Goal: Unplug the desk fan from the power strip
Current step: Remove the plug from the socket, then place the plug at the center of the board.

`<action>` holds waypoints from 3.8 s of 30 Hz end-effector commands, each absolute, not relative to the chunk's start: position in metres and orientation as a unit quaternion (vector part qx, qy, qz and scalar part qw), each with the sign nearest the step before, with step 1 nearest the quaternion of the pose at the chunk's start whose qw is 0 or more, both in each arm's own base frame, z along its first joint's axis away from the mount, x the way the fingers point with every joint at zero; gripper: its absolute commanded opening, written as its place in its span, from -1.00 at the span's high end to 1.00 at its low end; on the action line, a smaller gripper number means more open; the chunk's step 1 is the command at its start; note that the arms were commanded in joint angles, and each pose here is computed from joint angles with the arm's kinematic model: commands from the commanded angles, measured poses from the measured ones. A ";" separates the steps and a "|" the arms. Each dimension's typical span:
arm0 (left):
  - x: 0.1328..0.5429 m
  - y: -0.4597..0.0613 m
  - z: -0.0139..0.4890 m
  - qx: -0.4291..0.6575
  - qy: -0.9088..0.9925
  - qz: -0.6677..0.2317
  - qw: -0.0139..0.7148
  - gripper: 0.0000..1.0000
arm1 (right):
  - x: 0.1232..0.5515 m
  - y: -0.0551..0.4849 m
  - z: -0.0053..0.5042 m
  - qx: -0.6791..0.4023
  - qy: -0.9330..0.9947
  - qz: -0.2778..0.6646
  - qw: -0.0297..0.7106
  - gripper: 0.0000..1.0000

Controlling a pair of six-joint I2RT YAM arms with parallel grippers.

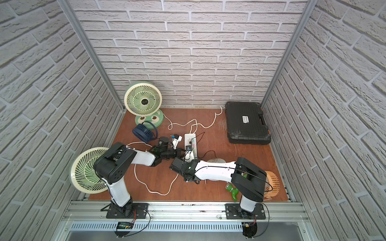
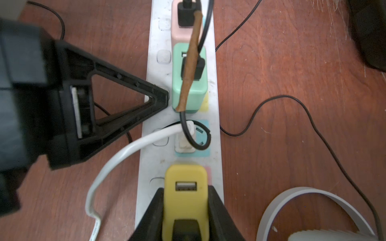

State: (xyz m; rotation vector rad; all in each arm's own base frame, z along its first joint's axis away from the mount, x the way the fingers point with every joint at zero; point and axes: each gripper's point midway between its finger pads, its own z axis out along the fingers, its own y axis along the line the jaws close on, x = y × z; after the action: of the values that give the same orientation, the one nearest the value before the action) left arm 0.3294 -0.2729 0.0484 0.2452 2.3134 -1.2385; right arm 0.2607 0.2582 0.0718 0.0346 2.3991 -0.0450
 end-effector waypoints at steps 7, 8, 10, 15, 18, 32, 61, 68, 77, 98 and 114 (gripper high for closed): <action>0.326 -0.271 0.029 0.081 0.867 -0.437 0.226 1.00 | 0.267 0.264 0.093 0.029 0.922 0.007 0.385 0.74; 0.327 -0.271 0.029 0.081 0.867 -0.437 0.226 1.00 | 0.266 0.263 0.090 0.025 0.924 -0.007 0.383 0.74; 0.327 -0.271 0.029 0.081 0.867 -0.436 0.226 1.00 | 0.265 0.261 0.089 0.026 0.924 -0.018 0.381 0.74; 0.327 -0.271 0.028 0.081 0.867 -0.436 0.225 1.00 | 0.266 0.253 0.089 0.055 0.919 0.022 0.389 0.74; 0.328 -0.272 0.028 0.082 0.868 -0.437 0.223 1.00 | 0.266 0.252 0.092 0.061 0.918 0.031 0.391 0.74; 0.332 -0.275 0.031 0.085 0.868 -0.437 0.221 1.00 | 0.264 0.248 0.084 0.067 0.922 0.033 0.380 0.74; 0.334 -0.271 0.041 0.101 0.873 -0.416 0.233 1.00 | 0.262 0.241 0.128 0.005 0.907 0.002 0.421 0.74; 0.334 -0.270 0.050 0.105 0.871 -0.416 0.238 1.00 | 0.259 0.231 0.164 -0.042 0.906 0.017 0.420 0.73; 0.335 -0.269 0.054 0.104 0.871 -0.414 0.244 1.00 | 0.266 0.158 0.205 -0.001 0.903 0.019 0.430 0.71; 0.331 -0.257 0.059 0.100 0.872 -0.405 0.255 1.00 | 0.279 0.013 0.119 0.193 0.931 0.000 0.310 0.69; 0.330 -0.254 0.061 0.101 0.873 -0.401 0.258 1.00 | 0.260 -0.035 0.072 0.289 0.928 -0.006 0.233 0.61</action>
State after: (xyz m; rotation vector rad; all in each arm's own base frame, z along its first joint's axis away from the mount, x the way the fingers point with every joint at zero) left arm 0.3274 -0.2572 0.0537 0.2596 2.3995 -1.0998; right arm 0.2553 -0.0367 0.0687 0.8047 2.5634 -0.0395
